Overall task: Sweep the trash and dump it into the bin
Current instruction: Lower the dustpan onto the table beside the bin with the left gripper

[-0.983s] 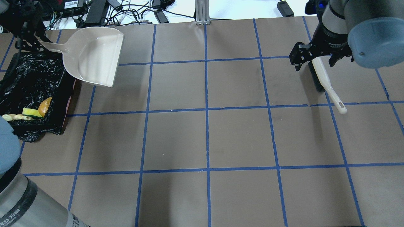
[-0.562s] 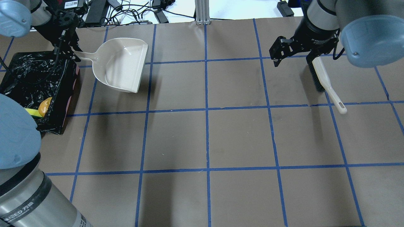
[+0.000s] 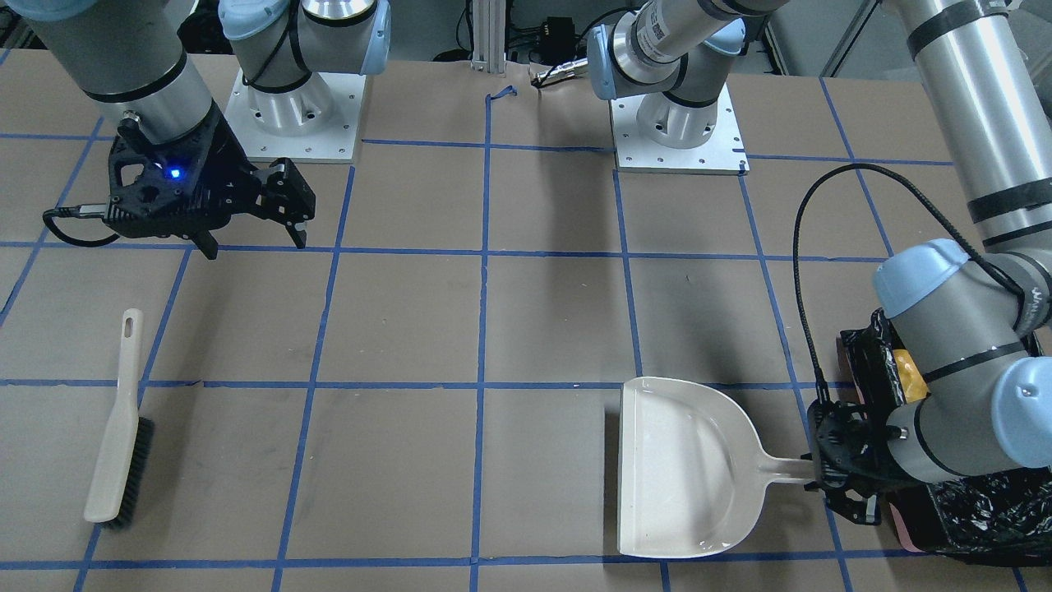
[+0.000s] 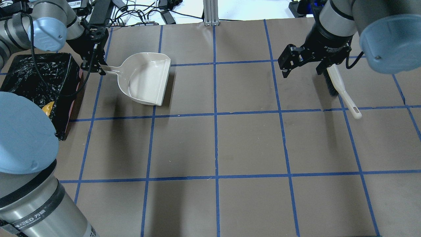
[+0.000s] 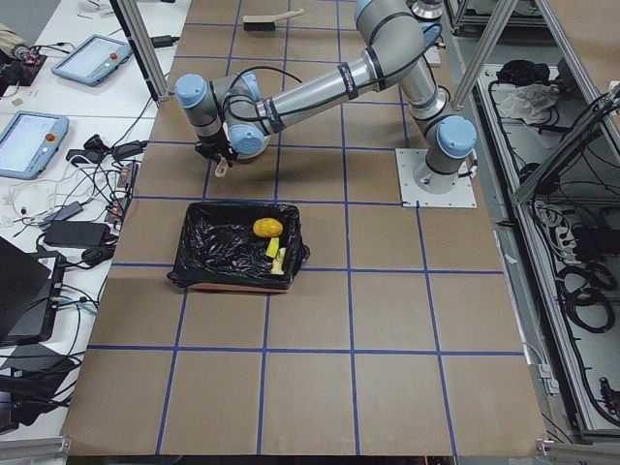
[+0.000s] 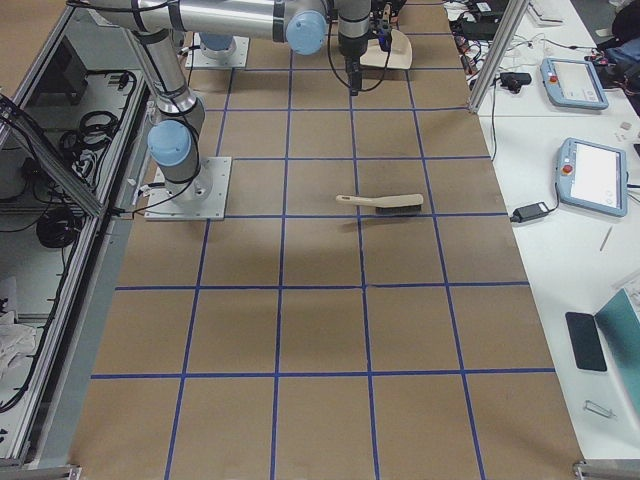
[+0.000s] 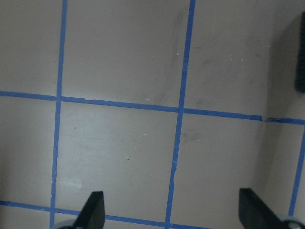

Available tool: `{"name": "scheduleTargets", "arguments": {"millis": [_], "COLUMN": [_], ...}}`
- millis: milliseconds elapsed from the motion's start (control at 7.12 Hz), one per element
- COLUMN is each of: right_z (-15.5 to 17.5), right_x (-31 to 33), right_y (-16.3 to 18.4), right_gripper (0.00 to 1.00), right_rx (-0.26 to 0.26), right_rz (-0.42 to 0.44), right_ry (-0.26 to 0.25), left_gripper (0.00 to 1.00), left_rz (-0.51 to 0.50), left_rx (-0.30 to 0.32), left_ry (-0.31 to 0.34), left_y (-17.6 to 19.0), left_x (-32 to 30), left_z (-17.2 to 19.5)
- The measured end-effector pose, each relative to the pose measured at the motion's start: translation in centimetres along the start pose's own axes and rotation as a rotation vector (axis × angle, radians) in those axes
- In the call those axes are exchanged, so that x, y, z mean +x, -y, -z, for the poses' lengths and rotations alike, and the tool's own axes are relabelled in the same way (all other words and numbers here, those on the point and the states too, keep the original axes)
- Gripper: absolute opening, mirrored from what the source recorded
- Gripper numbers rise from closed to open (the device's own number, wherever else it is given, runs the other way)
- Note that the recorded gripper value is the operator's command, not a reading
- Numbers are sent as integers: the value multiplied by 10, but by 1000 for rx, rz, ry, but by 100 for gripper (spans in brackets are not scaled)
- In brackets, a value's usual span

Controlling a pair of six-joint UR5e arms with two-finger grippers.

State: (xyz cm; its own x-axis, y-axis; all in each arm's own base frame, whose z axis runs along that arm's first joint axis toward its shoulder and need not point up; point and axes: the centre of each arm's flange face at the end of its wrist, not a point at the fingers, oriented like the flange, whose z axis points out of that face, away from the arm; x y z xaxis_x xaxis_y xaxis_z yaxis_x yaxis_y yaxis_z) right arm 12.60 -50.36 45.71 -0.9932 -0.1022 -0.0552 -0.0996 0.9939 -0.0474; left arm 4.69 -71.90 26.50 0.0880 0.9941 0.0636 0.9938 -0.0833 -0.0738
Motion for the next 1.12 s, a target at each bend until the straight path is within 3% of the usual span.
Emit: {"name": "scheduleTargets", "arguments": {"millis": [281, 421, 562, 702, 1124], "right_z": [-1, 0, 0, 0, -2], "right_x": [2, 2, 1, 2, 2], "right_y": [-3, -3, -3, -4, -3], "right_gripper": [100, 100, 100, 100, 100], "right_rx": [-24, -23, -22, -24, -25], "right_rz": [-8, -8, -8, -9, -9], "right_ry": [-36, -37, -36, -40, -43], "left_gripper": [0, 7, 42, 86, 89], "left_rz": [8, 21, 33, 40, 51], "left_rx": [0, 1, 3, 3, -5], "left_ry": [-10, -17, -22, -24, 0], "left_y": [4, 7, 9, 9, 12], "left_x": [3, 4, 5, 5, 8], "left_z": [-9, -12, -15, -18, -1]}}
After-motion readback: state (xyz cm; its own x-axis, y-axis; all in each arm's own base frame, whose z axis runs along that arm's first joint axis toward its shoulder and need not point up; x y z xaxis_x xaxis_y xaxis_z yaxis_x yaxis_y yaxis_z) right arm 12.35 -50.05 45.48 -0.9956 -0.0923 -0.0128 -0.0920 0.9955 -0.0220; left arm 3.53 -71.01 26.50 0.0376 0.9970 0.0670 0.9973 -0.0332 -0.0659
